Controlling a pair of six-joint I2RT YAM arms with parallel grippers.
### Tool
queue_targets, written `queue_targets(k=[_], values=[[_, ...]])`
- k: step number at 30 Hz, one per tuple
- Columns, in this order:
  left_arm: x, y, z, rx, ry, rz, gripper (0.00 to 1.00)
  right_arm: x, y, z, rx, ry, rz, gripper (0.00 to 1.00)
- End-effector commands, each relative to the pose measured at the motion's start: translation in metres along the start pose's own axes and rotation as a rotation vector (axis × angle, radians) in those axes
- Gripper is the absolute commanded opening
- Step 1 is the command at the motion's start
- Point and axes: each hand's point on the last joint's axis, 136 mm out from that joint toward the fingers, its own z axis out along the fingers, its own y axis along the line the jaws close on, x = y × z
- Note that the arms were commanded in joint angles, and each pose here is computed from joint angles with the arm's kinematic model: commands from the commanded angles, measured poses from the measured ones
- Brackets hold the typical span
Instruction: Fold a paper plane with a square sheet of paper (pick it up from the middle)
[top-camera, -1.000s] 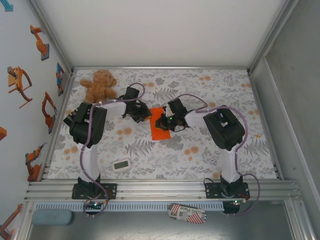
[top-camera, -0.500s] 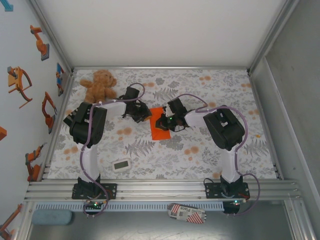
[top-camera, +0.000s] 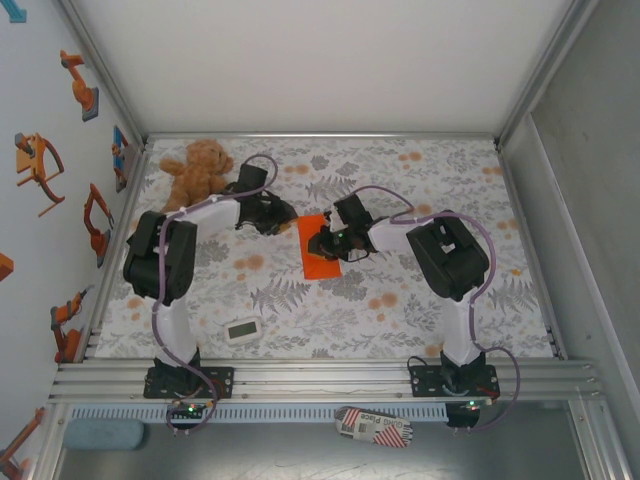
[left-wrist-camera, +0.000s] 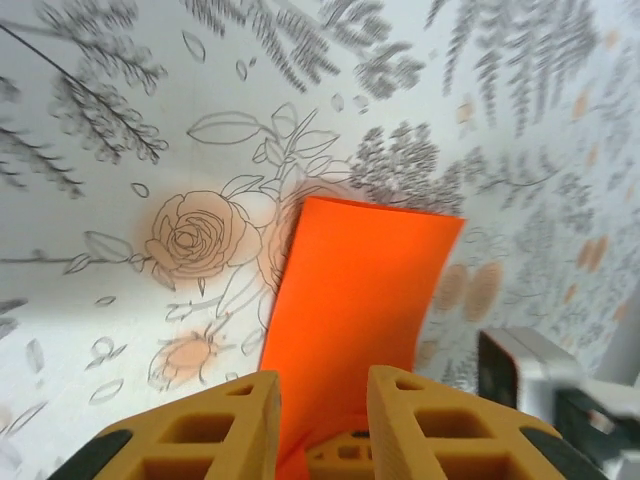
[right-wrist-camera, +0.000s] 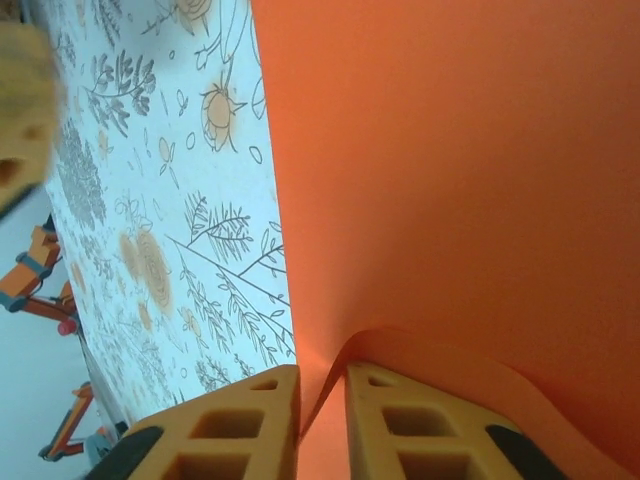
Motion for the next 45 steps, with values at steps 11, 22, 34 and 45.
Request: queue_targets(k=[11, 22, 34, 45], values=[[0.024, 0.025, -0.058, -0.033, -0.091, -0.037, 0.42, 0.001, -0.015, 0.006, 0.06, -0.006, 0.02, 0.38], [0.073, 0.014, -0.042, -0.024, 0.007, 0.015, 0.28, 0.006, -0.033, 0.005, 0.144, 0.001, 0.028, 0.16], [0.106, -0.003, -0.006, -0.002, 0.118, 0.056, 0.09, 0.008, -0.042, 0.005, 0.19, 0.012, 0.035, 0.0], [0.121, -0.001, 0.013, -0.016, 0.18, 0.071, 0.02, 0.01, -0.047, 0.005, 0.208, 0.017, 0.046, 0.0]])
